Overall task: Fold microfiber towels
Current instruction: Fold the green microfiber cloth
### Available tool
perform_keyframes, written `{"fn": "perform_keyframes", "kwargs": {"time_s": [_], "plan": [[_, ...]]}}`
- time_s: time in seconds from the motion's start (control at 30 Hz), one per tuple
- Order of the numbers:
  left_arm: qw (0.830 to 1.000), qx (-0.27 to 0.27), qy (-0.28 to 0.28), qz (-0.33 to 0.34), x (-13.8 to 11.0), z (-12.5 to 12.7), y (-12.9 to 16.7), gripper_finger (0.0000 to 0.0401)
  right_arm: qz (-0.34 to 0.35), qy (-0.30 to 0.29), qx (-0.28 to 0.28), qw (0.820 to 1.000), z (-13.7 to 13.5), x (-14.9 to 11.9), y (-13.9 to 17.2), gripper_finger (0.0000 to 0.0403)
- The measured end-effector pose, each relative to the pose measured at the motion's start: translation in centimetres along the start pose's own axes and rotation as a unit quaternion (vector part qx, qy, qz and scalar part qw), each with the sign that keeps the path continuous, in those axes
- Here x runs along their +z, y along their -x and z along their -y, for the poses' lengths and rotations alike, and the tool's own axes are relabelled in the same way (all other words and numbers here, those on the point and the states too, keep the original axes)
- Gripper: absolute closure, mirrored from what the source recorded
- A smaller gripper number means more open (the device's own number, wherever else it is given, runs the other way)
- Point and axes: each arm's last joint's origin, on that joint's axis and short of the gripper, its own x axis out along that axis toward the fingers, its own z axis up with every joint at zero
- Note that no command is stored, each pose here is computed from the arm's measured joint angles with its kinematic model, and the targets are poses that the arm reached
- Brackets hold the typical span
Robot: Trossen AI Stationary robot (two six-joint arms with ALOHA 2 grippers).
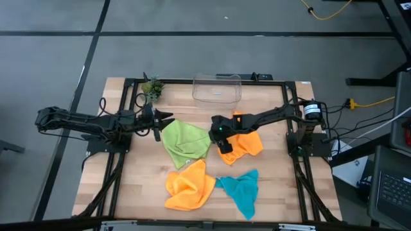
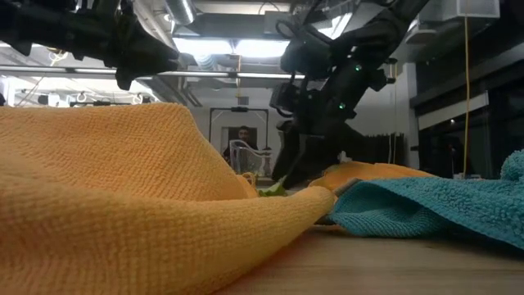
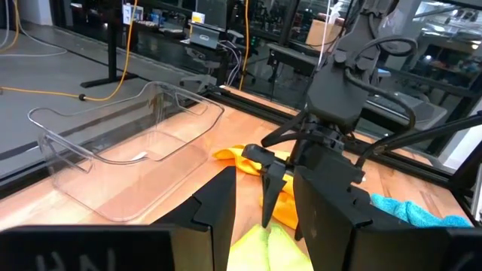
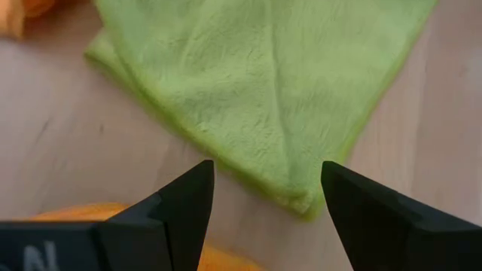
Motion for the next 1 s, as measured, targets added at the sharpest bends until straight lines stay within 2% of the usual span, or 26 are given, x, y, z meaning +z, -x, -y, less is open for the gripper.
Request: {"fn": "perform_keyframes", "kwargs": {"time_s": [0.33, 0.63, 1.0], "plan": [[1.000, 0.000, 0.000, 0.000, 0.00, 0.01, 0.00, 0.0275, 0.001, 0.051, -0.002, 0.999, 0.62, -0.21, 0.00, 0.0155], [1.000, 0.000, 0.000, 0.000, 0.00, 0.00, 0.00, 0.0275, 0.004, 0.042, 0.010, 0.999, 0.57, -0.28, -0.01, 0.0157], [1.000, 0.000, 0.000, 0.000, 0.01, 0.01, 0.00, 0.0275, 0.002, 0.038, 0.009, 0.999, 0.77, -0.67, -0.74, 0.0192]]}}
